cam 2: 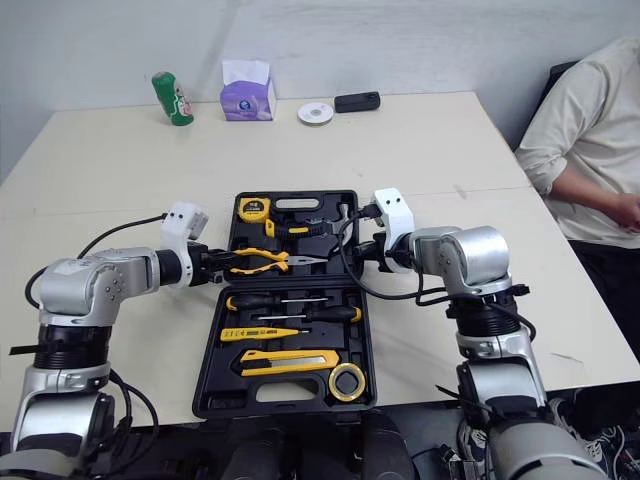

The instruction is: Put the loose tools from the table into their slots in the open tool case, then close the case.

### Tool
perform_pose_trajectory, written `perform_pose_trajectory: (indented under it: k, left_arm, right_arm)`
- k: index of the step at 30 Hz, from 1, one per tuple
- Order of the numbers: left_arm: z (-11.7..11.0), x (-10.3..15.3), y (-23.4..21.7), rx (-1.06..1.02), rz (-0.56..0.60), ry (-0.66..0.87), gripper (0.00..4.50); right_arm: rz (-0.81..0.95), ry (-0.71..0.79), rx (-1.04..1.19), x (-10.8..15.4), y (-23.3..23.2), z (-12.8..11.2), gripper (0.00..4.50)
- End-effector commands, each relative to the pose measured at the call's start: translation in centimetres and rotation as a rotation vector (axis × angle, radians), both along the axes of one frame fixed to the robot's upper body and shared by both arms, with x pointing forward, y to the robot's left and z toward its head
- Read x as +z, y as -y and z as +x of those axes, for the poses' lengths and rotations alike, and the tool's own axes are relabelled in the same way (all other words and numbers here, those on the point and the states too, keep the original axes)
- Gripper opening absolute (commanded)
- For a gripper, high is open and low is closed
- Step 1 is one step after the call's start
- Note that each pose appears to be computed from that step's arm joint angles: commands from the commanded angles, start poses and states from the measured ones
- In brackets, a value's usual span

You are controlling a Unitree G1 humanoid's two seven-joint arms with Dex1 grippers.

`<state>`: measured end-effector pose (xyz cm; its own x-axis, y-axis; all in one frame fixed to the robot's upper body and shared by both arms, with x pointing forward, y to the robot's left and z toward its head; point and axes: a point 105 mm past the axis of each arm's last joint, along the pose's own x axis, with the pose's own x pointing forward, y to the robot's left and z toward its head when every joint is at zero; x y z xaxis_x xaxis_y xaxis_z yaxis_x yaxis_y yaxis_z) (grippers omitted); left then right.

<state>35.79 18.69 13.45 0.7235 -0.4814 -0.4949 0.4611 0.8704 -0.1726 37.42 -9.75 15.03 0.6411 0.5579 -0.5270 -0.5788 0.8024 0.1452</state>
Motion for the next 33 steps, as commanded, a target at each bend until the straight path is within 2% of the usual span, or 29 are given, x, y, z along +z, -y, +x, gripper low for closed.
perform_pose_trajectory:
  k: [1, 3, 7, 9, 12, 17, 20, 23, 25, 29, 31, 33]
  left_arm:
    - [0.5, 0.9, 0.5, -0.019, 0.003, 0.092, 0.46]
    - [1.3, 2.8, 0.5, -0.011, -0.003, 0.196, 0.46]
    - [2.5, 5.6, 0.5, -0.004, 0.000, 0.369, 0.35]
    - [3.1, 7.7, 0.3, -0.005, 0.049, 0.501, 0.30]
    - [3.5, 8.8, 0.3, -0.025, 0.095, 0.602, 0.18]
    - [3.0, 8.6, 0.8, -0.079, 0.186, 0.729, 0.00]
    - [2.3, 7.8, 0.5, -0.040, 0.190, 0.802, 0.00]
    - [1.1, 5.9, 0.0, -0.063, 0.330, 0.848, 0.00]
    - [0.4, 5.7, -0.9, -0.033, 0.341, 0.861, 0.00]
    - [-1.4, 7.0, -3.1, 0.031, 0.249, 0.839, 1.76]
    - [-3.7, 6.9, -4.3, 0.004, 0.126, 0.726, 2.67]
    - [-6.1, 6.8, -6.1, -0.003, 0.081, 0.641, 3.65]
  right_arm:
    - [-0.033, 0.147, 0.003, 1.6, 0.5, 0.9, 0.00]
    - [-0.048, 0.297, 0.028, 3.5, 0.3, 1.6, 0.00]
    - [-0.077, 0.505, 0.056, 6.1, 0.3, 2.4, 0.00]
    - [-0.124, 0.644, 0.061, 7.8, 0.8, 2.9, 0.00]
    - [-0.172, 0.763, 0.062, 8.9, 1.5, 3.4, 0.00]
    - [-0.297, 0.980, 0.154, 8.9, 1.6, 2.6, 0.00]
    - [-0.380, 1.071, 0.223, 7.1, 1.6, 1.7, 0.00]
    - [-0.430, 1.124, 0.247, 5.6, 2.1, 1.1, 0.00]
    - [-0.437, 1.164, 0.272, 5.2, 2.3, 0.3, 0.00]
    - [-0.269, 1.185, 0.319, 7.1, 2.6, -2.7, 1.66]
    - [-0.239, 1.187, 0.382, 8.8, 3.7, -5.0, 2.64]
    - [-0.212, 1.089, 0.463, 9.1, 5.1, -7.5, 3.69]
